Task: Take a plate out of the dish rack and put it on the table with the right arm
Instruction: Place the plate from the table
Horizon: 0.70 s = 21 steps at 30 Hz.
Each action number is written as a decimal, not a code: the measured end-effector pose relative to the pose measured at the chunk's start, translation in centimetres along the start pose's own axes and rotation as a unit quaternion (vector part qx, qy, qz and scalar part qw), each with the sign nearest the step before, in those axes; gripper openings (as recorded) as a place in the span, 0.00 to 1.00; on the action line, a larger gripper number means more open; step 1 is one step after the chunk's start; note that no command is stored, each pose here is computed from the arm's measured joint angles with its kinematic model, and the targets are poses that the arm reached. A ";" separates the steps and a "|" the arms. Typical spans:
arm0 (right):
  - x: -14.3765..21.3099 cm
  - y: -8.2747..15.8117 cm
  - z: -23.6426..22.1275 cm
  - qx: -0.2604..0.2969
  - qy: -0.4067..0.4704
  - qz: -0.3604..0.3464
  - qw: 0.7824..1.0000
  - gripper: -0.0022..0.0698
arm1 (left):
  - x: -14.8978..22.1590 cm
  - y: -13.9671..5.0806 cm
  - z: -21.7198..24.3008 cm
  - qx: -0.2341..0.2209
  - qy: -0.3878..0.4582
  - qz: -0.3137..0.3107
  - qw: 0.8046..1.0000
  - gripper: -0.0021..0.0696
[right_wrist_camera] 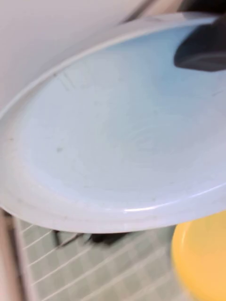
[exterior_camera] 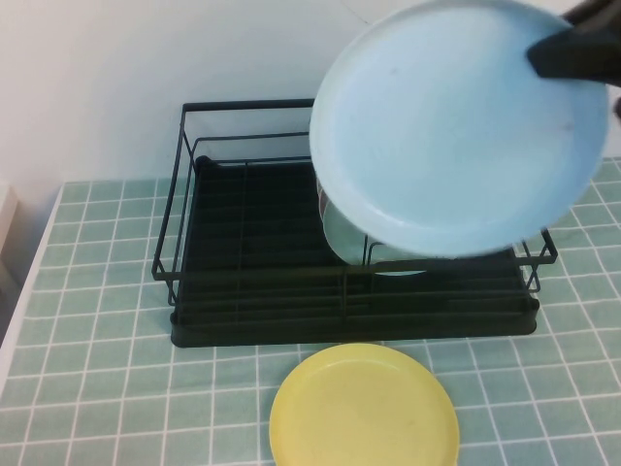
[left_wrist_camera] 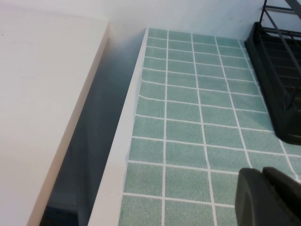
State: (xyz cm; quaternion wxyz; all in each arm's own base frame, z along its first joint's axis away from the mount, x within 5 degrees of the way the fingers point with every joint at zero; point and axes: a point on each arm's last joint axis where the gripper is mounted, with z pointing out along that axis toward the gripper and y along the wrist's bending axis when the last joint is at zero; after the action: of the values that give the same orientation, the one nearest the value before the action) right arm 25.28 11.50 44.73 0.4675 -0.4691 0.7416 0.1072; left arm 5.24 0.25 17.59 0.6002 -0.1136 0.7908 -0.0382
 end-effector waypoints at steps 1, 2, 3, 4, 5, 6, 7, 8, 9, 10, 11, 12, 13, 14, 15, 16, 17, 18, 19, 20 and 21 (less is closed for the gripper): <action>0.0 0.5 -0.8 -0.003 -0.001 0.025 1.000 0.15 | 0.0 0.0 0.0 0.000 0.000 0.000 1.000 0.02; 0.2 1.1 -1.5 -0.010 -0.002 0.069 0.998 0.15 | 0.0 0.0 0.0 0.000 0.000 0.000 1.000 0.02; 0.6 1.8 -2.0 -0.019 -0.003 0.107 0.994 0.15 | 0.0 0.0 0.0 0.000 0.000 0.000 1.000 0.02; 1.1 2.6 -2.2 -0.032 -0.006 0.139 0.990 0.15 | 0.0 0.0 0.0 0.000 0.000 0.000 1.000 0.02; 1.8 3.4 -2.1 -0.049 -0.004 0.167 0.985 0.15 | 0.0 0.0 0.0 0.000 0.000 0.000 1.000 0.02; 2.6 4.5 -2.1 -0.072 -0.008 0.195 0.978 0.15 | 0.0 0.0 0.0 0.000 0.000 0.000 1.000 0.02; 3.6 5.6 -1.9 -0.097 -0.013 0.224 0.970 0.15 | 0.0 0.0 0.0 0.000 0.000 0.000 1.000 0.02; 4.4 6.5 -1.7 -0.117 -0.020 0.246 0.962 0.15 | 0.0 0.0 0.0 0.000 0.000 0.000 1.000 0.02; 5.4 7.6 -1.5 -0.138 -0.028 0.273 0.952 0.15 | 0.0 0.0 0.0 0.000 0.000 0.000 1.000 0.02; 6.6 8.6 -1.3 -0.154 -0.037 0.299 0.941 0.15 | 0.0 0.0 0.0 0.000 0.000 0.000 1.000 0.02; 7.5 9.4 -1.1 -0.161 -0.046 0.318 0.933 0.15 | 0.0 0.0 0.0 0.000 0.000 0.000 1.000 0.02; 8.6 10.1 -0.8 -0.163 -0.057 0.341 0.924 0.15 | 0.0 0.0 0.0 0.000 0.000 0.000 1.000 0.02; 9.7 10.7 -0.6 -0.159 -0.066 0.363 0.916 0.15 | 0.0 0.0 0.0 0.000 0.000 0.000 1.000 0.02; 10.5 11.2 -0.5 -0.155 -0.076 0.379 0.909 0.15 | 0.0 0.0 0.0 0.000 0.000 0.000 1.000 0.02; 11.5 11.6 -0.2 -0.148 -0.078 0.396 0.903 0.14 | 0.0 0.0 0.0 0.000 0.000 0.000 1.000 0.02; 12.4 12.0 0.1 -0.142 -0.076 0.409 0.898 0.14 | 0.0 0.0 0.0 0.000 0.000 0.000 1.000 0.02; 13.3 12.4 0.4 -0.139 -0.069 0.418 0.895 0.14 | 0.0 0.0 0.0 0.000 0.000 0.000 1.000 0.02; 13.9 12.7 0.6 -0.139 -0.062 0.425 0.892 0.14 | 0.0 0.0 0.0 0.000 0.000 0.000 1.000 0.02; 14.4 12.9 0.8 -0.140 -0.056 0.429 0.891 0.14 | 0.0 0.0 0.0 0.000 0.000 0.000 1.000 0.02; 14.9 13.2 1.0 -0.141 -0.050 0.432 0.889 0.14 | 0.0 0.0 0.0 0.000 0.000 0.000 1.000 0.02; 15.2 13.3 1.1 -0.140 -0.046 0.436 0.888 0.14 | 0.0 0.0 0.0 0.000 0.000 0.000 1.000 0.02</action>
State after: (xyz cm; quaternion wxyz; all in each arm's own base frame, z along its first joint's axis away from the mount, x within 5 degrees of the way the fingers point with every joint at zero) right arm 13.48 10.26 28.29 0.3366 -0.1539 0.8264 0.4244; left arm 5.24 0.25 17.59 0.6002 -0.1136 0.7908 -0.0382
